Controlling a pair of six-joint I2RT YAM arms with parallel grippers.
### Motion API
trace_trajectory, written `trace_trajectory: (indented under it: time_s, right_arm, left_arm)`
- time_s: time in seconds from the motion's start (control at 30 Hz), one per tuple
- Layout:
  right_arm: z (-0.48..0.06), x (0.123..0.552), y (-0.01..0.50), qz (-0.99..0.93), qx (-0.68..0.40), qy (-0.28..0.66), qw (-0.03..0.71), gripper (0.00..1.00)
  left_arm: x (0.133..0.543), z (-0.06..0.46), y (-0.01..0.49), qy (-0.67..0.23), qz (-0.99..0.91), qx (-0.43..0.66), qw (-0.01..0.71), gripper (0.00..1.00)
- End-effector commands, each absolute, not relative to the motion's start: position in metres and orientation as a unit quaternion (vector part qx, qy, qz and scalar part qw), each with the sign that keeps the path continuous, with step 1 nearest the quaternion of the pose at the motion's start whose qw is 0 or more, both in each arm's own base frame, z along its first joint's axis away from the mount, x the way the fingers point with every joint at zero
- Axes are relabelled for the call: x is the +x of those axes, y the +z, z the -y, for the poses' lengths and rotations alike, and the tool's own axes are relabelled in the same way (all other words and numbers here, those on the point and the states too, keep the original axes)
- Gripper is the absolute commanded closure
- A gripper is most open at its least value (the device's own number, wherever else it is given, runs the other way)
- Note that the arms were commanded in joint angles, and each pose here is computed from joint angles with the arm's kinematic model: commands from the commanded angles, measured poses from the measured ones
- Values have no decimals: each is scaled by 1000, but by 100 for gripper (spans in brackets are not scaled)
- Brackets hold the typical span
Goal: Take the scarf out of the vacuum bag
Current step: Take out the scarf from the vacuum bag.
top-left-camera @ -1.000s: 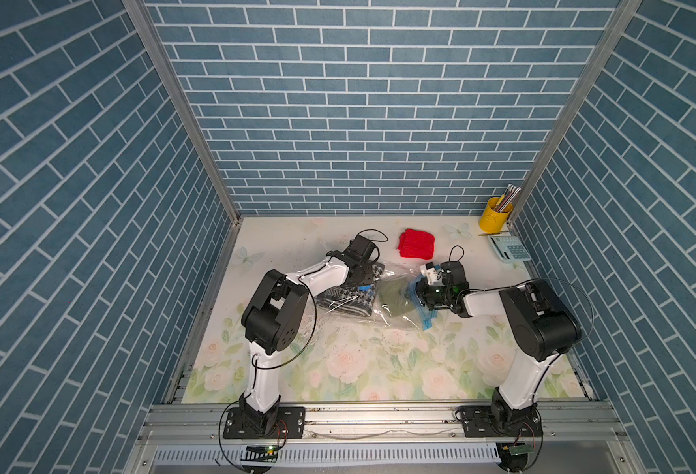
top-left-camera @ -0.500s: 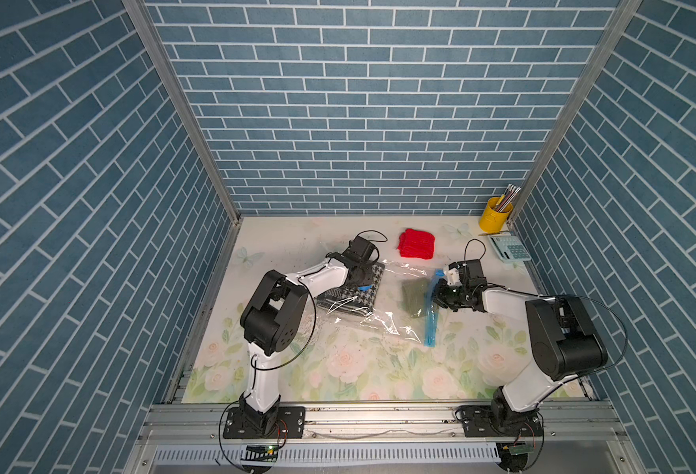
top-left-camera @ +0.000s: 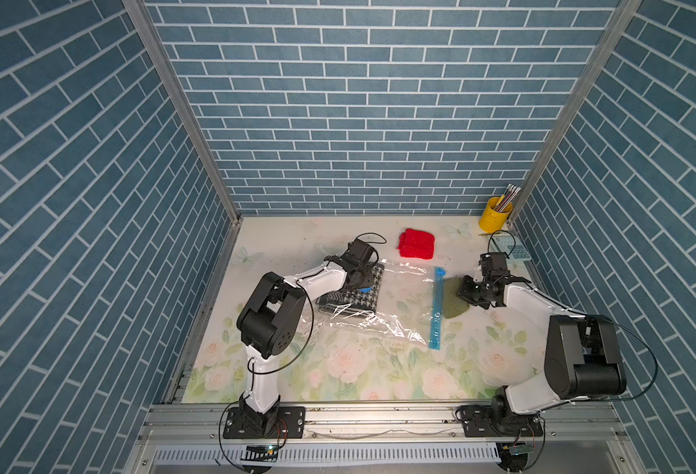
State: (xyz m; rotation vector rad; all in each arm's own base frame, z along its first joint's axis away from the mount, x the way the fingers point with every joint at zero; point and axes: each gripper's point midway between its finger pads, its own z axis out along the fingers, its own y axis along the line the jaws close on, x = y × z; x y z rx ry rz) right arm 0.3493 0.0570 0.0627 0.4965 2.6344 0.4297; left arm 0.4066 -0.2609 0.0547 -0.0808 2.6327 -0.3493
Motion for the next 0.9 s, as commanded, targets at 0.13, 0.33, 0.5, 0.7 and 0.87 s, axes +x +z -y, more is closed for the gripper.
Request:
trace_trajectory:
  time_s: [0.13,0.33,0.5,0.7,0.87]
  right_arm:
    - [-26,346,74,-951,188,96,228,100]
    - [-48,363,56,-946,178,153,222,100]
    - [-94,372,45,-951,127,204,197,100]
    - [-86,374,45,-954,135,171,204,100]
    - [-42,380,50,-951,179,125,220,100]
  left_arm:
    - [388,246,39,-99,-973,-22,206,67]
    - [382,242,42,-107,-972,-29,208,66]
    - [381,237,46,-106,-971,-34,211,67]
    - [386,224,56,-98,-969,-49,223,67]
    - [393,213,61,-94,-967,-60,230,67]
